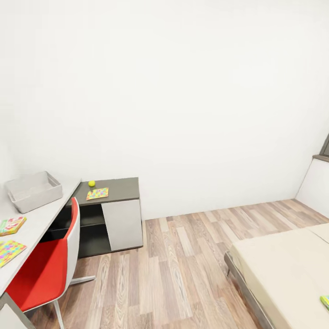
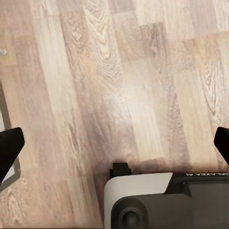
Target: Put all the toys in the child's room - the three board games (two on the bed and one on the table), the two jigsaw puzzles on the table, and the tennis ball on the table - inside the toy box on the table in the child's room.
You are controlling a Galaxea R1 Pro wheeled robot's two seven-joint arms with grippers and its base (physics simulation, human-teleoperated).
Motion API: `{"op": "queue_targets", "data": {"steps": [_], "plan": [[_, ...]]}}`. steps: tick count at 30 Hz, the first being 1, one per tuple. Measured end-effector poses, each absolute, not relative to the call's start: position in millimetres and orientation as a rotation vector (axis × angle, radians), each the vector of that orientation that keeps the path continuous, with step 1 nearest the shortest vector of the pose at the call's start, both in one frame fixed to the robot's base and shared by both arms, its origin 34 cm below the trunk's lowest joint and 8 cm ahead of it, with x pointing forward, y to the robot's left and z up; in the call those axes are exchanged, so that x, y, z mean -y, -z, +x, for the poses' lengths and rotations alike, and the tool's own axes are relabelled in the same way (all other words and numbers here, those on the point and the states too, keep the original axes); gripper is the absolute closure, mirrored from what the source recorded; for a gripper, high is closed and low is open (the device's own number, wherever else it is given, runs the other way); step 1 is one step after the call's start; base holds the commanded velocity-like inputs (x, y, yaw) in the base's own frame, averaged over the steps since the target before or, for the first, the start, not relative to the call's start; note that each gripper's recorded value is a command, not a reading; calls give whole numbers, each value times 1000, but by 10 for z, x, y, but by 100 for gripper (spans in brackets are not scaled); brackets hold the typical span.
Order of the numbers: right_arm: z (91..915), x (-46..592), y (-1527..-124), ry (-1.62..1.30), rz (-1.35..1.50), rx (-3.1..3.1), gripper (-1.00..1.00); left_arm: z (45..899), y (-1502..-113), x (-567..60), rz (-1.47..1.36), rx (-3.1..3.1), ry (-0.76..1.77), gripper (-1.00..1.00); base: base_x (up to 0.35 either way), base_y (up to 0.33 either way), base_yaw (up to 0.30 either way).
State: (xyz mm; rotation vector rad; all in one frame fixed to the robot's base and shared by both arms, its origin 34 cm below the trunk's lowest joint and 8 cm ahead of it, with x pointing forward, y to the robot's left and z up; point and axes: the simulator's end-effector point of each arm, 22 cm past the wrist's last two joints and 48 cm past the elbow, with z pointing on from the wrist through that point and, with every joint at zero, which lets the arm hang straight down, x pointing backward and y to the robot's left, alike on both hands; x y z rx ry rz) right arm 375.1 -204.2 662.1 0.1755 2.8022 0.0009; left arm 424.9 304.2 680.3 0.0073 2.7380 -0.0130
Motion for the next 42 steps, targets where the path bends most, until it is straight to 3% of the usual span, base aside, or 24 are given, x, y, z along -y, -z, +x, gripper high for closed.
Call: {"op": "queue_targets", "data": {"steps": [30, 42], "plan": [[3750, 2041, -6620, -2, 175, -2802, -100, 4251, -6801, -3015, 9, -2737, 17, -100, 0, 0, 288], [3748, 2041, -6620, -2, 177, -2803, -100, 4242, -6797, -3006, 14, -2739, 18, -100, 0, 0, 84]]}}
